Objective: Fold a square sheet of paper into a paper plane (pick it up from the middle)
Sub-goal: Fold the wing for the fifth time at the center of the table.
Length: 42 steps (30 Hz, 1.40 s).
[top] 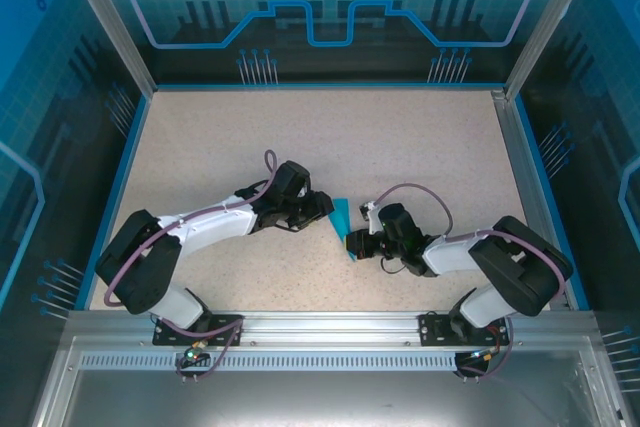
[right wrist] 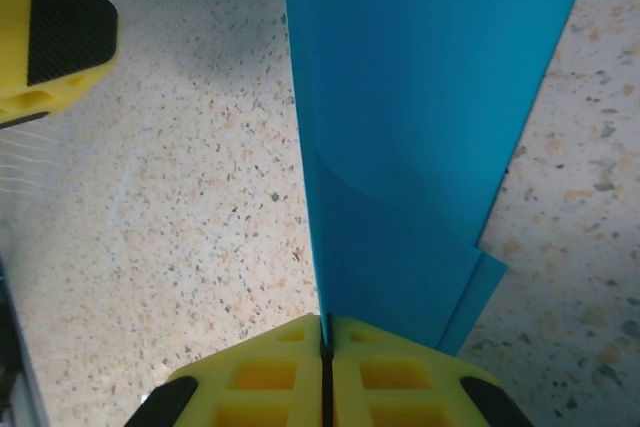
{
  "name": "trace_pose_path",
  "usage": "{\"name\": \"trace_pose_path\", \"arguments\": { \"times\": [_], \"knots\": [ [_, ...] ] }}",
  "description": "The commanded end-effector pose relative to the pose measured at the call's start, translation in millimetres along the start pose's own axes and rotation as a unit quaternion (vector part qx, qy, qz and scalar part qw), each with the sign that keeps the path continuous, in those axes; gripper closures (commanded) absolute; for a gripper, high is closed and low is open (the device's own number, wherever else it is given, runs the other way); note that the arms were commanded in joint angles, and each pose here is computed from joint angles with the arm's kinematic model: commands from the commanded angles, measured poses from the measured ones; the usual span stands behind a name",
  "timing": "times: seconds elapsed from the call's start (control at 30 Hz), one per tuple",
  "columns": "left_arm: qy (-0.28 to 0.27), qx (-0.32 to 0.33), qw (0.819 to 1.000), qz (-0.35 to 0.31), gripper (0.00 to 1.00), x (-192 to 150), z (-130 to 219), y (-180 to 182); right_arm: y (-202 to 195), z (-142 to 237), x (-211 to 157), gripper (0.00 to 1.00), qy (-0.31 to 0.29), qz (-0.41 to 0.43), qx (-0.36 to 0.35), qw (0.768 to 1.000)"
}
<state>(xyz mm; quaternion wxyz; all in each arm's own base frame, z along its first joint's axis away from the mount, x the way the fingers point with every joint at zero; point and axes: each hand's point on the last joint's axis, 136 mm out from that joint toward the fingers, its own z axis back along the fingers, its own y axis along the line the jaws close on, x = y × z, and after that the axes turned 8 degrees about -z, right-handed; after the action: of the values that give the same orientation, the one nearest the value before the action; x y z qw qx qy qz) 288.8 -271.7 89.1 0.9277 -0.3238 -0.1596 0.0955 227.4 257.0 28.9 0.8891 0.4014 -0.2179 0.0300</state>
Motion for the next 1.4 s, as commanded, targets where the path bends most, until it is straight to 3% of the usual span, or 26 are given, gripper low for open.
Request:
{"name": "trace_pose_path", "arguments": {
  "times": [0.0,0.7,1.37],
  "knots": [
    [0.015,-0.006,1.0,-0.009,0.54,-8,-7,1,6,1,4,0.91,0.001,-0.025,0.035,0.999],
    [0.046,-0.044,0.998,-0.029,0.57,-14,-26,-11,-18,-7,7,0.9,0.022,-0.157,0.067,0.985],
    [0.06,-0.106,0.991,-0.046,0.56,-11,-49,-36,-55,-13,-12,0.89,0.05,-0.243,-0.006,0.969]
  ]
}}
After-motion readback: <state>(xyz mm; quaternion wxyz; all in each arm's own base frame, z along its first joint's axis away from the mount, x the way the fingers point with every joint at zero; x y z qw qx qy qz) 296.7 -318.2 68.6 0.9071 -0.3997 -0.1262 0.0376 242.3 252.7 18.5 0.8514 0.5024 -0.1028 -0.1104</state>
